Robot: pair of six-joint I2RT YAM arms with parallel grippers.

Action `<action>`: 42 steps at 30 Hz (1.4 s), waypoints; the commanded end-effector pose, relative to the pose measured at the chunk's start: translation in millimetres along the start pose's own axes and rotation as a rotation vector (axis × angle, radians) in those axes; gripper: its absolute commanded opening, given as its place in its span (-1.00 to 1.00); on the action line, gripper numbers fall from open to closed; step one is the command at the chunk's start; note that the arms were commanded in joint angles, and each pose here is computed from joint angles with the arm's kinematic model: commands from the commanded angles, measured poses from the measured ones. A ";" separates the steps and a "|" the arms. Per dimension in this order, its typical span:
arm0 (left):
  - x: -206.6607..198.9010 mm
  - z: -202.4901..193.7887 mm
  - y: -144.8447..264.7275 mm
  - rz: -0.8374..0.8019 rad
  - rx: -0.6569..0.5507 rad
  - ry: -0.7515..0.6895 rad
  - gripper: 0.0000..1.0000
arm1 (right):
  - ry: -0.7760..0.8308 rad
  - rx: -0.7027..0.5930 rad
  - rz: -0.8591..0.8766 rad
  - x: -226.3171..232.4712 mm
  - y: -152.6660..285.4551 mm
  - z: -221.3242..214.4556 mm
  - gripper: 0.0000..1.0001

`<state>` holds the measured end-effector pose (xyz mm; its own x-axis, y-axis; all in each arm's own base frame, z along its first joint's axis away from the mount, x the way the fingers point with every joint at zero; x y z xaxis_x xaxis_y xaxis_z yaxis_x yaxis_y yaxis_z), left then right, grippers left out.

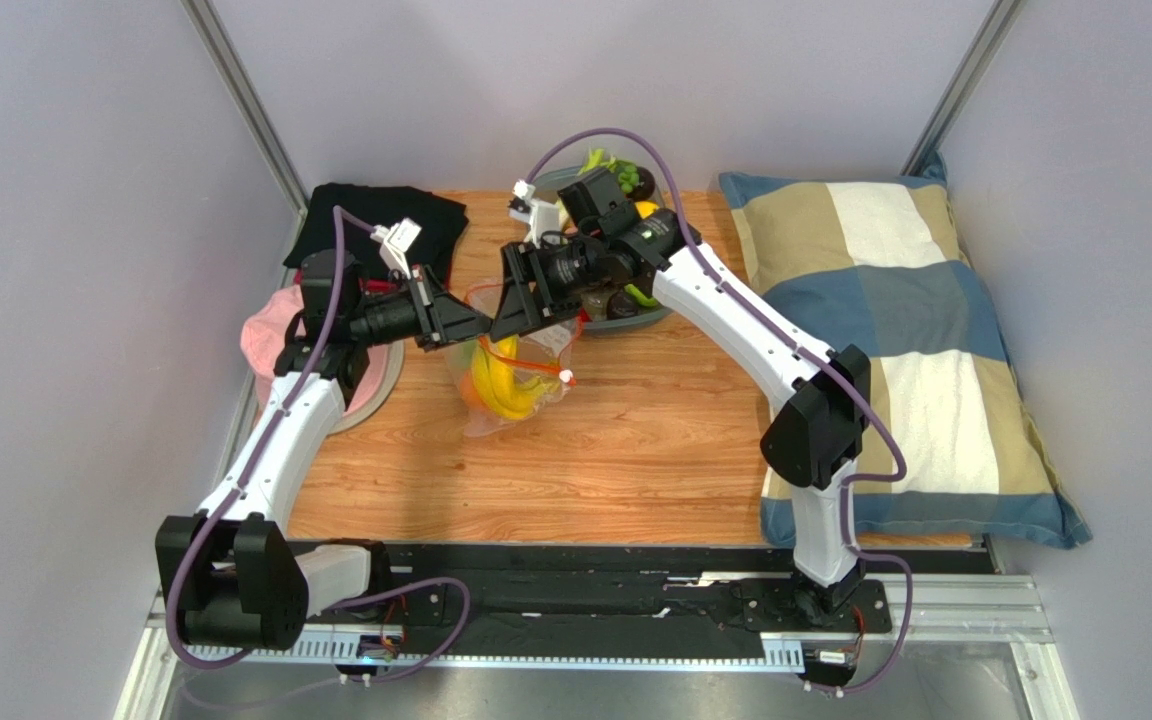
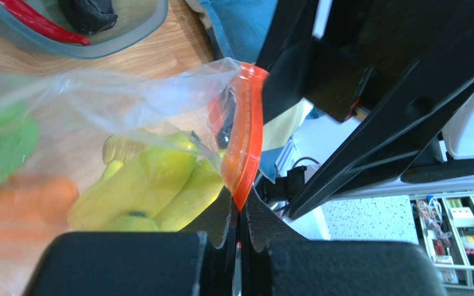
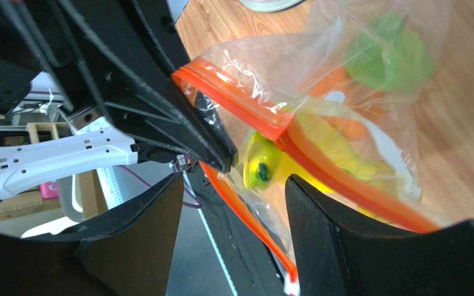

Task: Place the food in the zip-top bag and seal the zipper
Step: Place the fake fruit in the zipper food storage bag, then adjust the zipper food storage bag at the center of the board.

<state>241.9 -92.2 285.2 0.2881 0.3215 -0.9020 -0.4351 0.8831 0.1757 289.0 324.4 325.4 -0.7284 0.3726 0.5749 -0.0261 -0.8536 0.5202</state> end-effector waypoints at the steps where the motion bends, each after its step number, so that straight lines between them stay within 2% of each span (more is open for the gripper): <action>1: -17.4 4.4 3.8 -0.085 0.007 -0.117 -1.00 | 0.180 -0.173 -0.030 22.5 66.3 20.8 0.30; 5: -19.3 7.0 4.7 -0.094 0.012 -0.108 -1.00 | 0.165 -0.163 -0.238 -11.9 78.3 3.1 0.30; 6: -19.6 7.4 4.6 -0.097 0.016 -0.108 -1.00 | 0.145 -0.141 -0.306 -25.1 75.9 -5.2 0.46; 7: -20.4 8.5 4.8 -0.098 0.017 -0.106 -1.00 | 0.132 -0.138 -0.337 -32.6 77.5 -7.0 0.53; 9: -21.0 9.1 4.7 -0.102 0.024 -0.105 -1.00 | 0.099 -0.095 -0.313 -38.4 73.5 -13.8 0.60; 13: -19.6 8.7 4.2 -0.105 0.041 -0.094 -1.00 | 0.029 -0.045 -0.242 -45.5 60.0 -25.4 0.61; 18: -17.1 6.4 7.0 -0.103 0.064 -0.071 -1.00 | -0.005 0.030 -0.209 -61.2 38.6 -40.3 0.50; 20: -16.6 6.1 8.1 -0.099 0.064 -0.063 -1.00 | -0.001 0.057 -0.201 -62.3 31.5 -45.5 0.43; 22: -17.1 6.0 10.5 -0.099 0.070 -0.053 -1.00 | -0.003 0.076 -0.196 -64.7 26.8 -47.8 0.21; 23: -16.8 5.7 11.5 -0.094 0.070 -0.052 -1.00 | -0.002 0.075 -0.187 -64.1 26.6 -47.2 -0.01; 24: -15.9 5.7 12.6 -0.090 0.069 -0.057 -1.00 | 0.001 0.073 -0.167 -62.1 27.7 -46.0 -0.63; 25: -16.7 4.8 14.4 -0.072 0.073 -0.038 -1.00 | 0.009 0.067 -0.151 -58.0 30.6 -43.4 -0.91; 26: -17.7 4.9 16.2 -0.053 0.074 -0.036 -1.00 | 0.007 0.070 -0.128 -52.1 34.6 -42.4 -1.00; 27: -10.5 -3.4 20.0 0.041 0.094 -0.013 -1.00 | 0.023 0.050 -0.058 -38.8 42.2 -36.0 -1.00; 29: -35.7 7.0 28.3 0.127 0.076 -0.110 -1.00 | 0.029 0.006 0.057 -8.1 61.7 -27.7 -1.00; 30: -40.7 -3.4 36.6 0.208 0.121 -0.065 -1.00 | 0.027 -0.006 0.142 6.9 69.4 -24.8 -1.00; 31: -57.8 0.8 40.0 0.240 0.131 -0.220 -1.00 | 0.029 -0.030 0.181 23.7 77.8 -22.4 -1.00; 32: -59.8 -0.2 43.6 0.307 0.138 -0.256 -1.00 | 0.017 -0.031 0.214 29.7 79.4 -22.7 -1.00; 34: -67.5 -9.5 47.3 0.343 0.209 -0.282 -0.98 | -0.002 -0.007 0.256 34.5 75.2 -27.4 -1.00; 39: -54.9 -10.5 29.5 0.399 0.297 -0.226 -0.92 | -0.102 0.045 0.265 22.5 56.9 -23.6 -1.00; 42: -31.7 -1.6 8.3 0.411 0.348 -0.099 -0.95 | -0.112 0.046 0.301 19.1 48.2 -15.7 -1.00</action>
<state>206.5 -92.8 348.4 0.3725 0.6284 -0.6829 -0.3325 0.7774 0.5339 252.5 272.3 349.4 -0.6730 0.2067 0.7102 0.1535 -0.9002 0.4075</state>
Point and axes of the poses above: each gripper's point midway between its finger pads, its own y axis back along the fingers, its own x axis along the line the jaws close on, z = x × y, the point moved 10 cm from there along y, back along the fingers, and after that the axes turned 9 degrees about y, right-handed, at the moved point
